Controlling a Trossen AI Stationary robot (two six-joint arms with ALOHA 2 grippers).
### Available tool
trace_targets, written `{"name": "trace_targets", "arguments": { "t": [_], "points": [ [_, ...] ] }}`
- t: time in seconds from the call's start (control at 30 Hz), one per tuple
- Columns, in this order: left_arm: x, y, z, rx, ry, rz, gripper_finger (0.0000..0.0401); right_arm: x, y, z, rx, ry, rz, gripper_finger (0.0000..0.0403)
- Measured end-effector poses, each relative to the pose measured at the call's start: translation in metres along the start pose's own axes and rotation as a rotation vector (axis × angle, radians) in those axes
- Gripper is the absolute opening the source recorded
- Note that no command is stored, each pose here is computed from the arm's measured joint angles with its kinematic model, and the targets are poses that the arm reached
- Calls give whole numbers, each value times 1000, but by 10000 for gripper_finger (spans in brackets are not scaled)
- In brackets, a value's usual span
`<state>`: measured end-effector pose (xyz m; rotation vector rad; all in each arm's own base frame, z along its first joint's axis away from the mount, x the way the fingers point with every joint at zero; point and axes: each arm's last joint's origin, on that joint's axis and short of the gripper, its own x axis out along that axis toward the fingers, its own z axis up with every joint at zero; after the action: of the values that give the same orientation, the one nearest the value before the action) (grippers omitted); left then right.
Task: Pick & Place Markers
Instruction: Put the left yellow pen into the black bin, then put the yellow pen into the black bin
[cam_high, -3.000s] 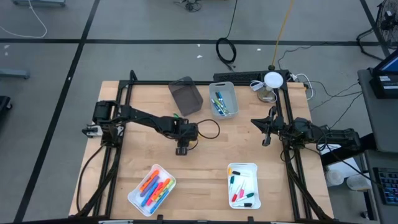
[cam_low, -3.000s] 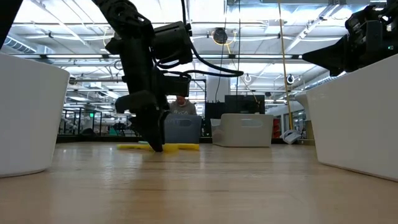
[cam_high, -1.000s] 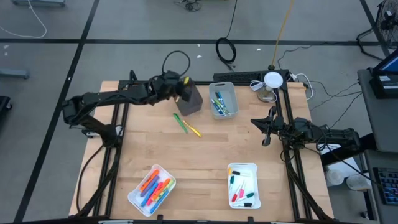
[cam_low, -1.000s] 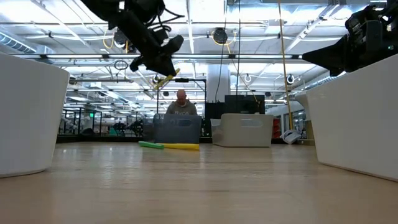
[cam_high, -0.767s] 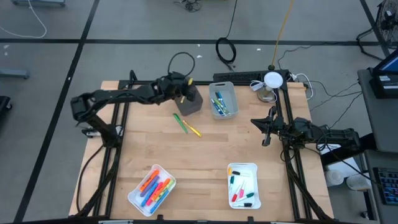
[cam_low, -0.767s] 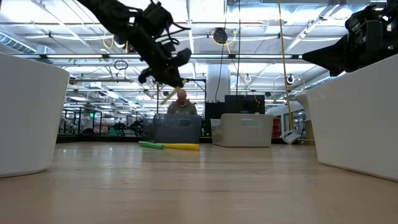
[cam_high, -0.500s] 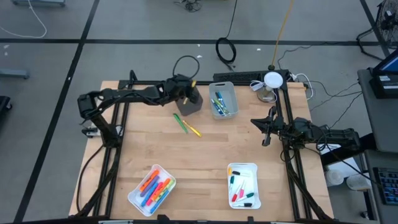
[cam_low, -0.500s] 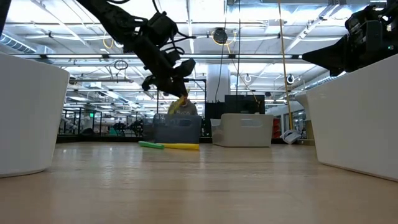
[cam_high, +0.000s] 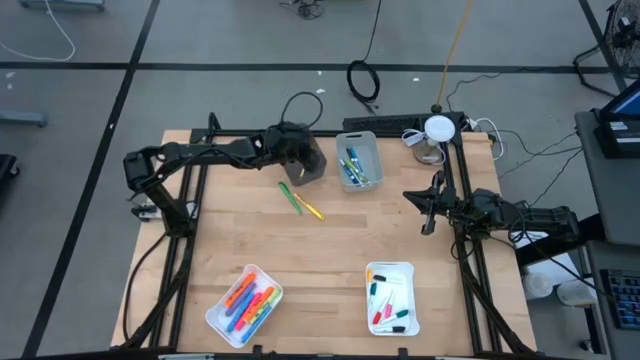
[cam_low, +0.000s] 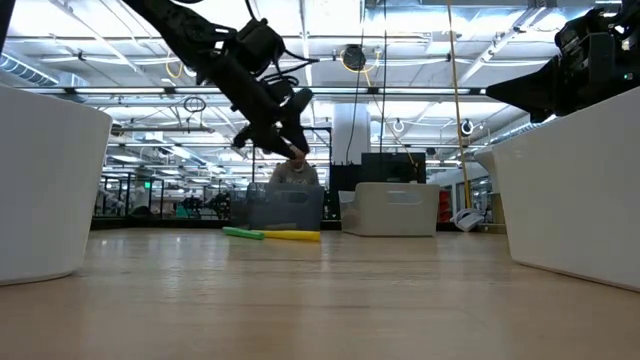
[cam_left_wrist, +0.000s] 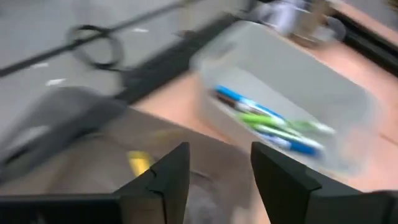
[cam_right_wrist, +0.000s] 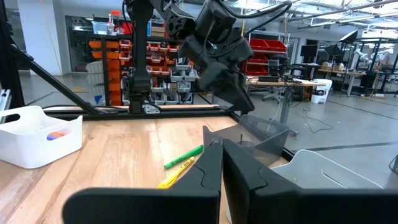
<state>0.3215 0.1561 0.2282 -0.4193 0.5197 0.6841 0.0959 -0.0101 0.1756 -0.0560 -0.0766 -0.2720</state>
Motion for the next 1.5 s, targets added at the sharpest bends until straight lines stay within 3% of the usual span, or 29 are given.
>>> {"name": "trace_targets", "arguments": {
  "t": [0.2, 0.43, 0.67, 0.87, 1.0, 1.5],
  "points": [
    [-9, -25, -8, 219, 81, -321, 166, 0, 0, 0, 0, 0, 0, 0],
    [-27, -68, -23, 470, 44, -445, 158, 0, 0, 0, 0, 0, 0, 0],
    [-32, -101, -56, 669, 87, -362, 194, 0, 0, 0, 0, 0, 0, 0],
    [-26, -107, -79, 711, 215, -384, 219, 0, 0, 0, 0, 0, 0, 0],
    [-13, -103, -89, 695, 294, -424, 212, 0, 0, 0, 0, 0, 0, 0],
    [28, -94, -126, 764, 428, -368, 159, 0, 0, 0, 0, 0, 0, 0]
  ]
}}
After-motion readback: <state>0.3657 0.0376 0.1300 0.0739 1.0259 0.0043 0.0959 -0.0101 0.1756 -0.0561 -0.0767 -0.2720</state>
